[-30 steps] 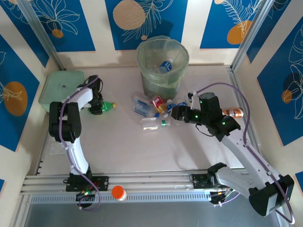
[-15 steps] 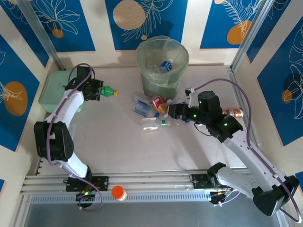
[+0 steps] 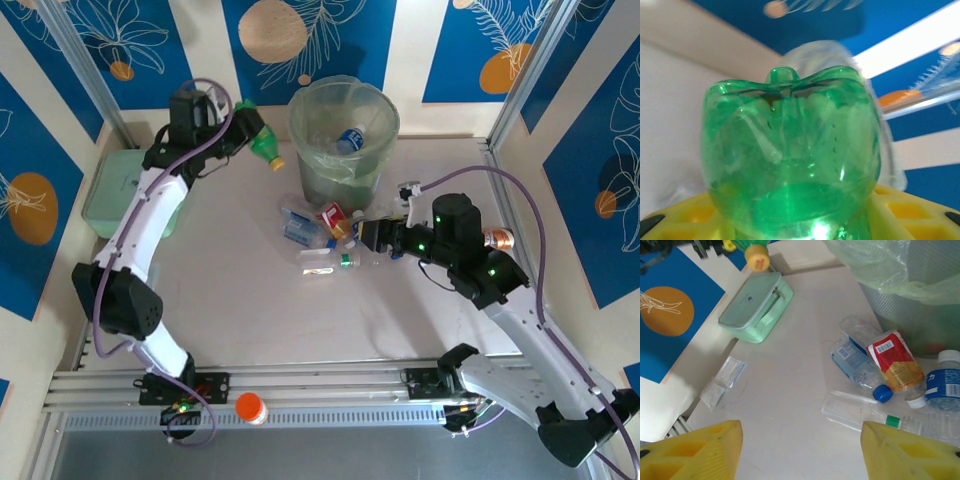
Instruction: Put the plastic bottles in the bin
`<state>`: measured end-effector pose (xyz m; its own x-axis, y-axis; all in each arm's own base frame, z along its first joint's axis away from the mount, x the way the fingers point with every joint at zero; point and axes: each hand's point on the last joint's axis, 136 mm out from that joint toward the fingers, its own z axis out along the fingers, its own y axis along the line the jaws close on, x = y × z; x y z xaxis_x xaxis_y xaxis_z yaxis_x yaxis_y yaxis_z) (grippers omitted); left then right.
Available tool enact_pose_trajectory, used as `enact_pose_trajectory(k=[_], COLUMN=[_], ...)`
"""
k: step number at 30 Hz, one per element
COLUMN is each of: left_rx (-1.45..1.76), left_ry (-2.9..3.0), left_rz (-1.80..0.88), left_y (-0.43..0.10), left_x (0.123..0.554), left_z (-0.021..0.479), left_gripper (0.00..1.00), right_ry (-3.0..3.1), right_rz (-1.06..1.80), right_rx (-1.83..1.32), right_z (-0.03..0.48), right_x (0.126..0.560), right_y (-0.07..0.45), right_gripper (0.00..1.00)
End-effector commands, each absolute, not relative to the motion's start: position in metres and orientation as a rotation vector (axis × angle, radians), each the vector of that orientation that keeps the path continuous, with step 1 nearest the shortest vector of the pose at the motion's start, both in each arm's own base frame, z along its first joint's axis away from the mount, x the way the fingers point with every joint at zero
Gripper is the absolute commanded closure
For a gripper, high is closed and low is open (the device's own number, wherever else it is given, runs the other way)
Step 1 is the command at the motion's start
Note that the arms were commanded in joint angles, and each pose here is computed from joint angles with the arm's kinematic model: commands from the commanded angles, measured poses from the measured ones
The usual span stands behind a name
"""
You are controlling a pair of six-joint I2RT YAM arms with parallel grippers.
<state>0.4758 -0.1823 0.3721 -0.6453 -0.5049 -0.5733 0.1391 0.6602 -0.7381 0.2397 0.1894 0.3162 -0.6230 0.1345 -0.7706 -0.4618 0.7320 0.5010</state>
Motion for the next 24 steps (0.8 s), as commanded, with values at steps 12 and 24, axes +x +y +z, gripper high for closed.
enact_pose_trajectory(k=[12,24], left_rx=[-0.081,0.002], left_ry=[1.876,1.843], left_rz=[-1.027,-0.883], left_y=[-0.250,-0.298], left_x=[0.543,0.564], left_z=[0.450,0.415], left_gripper=[0.60,0.60], right_ry=[2.028,2.042], right_rz=[0.807,0.824], right_rx=[-0.192,-0.183], right_z=[0.332,0.325], right_x=[0.232,0.232], right_y=[0.160,0.158], right_gripper=[0.36,0.36])
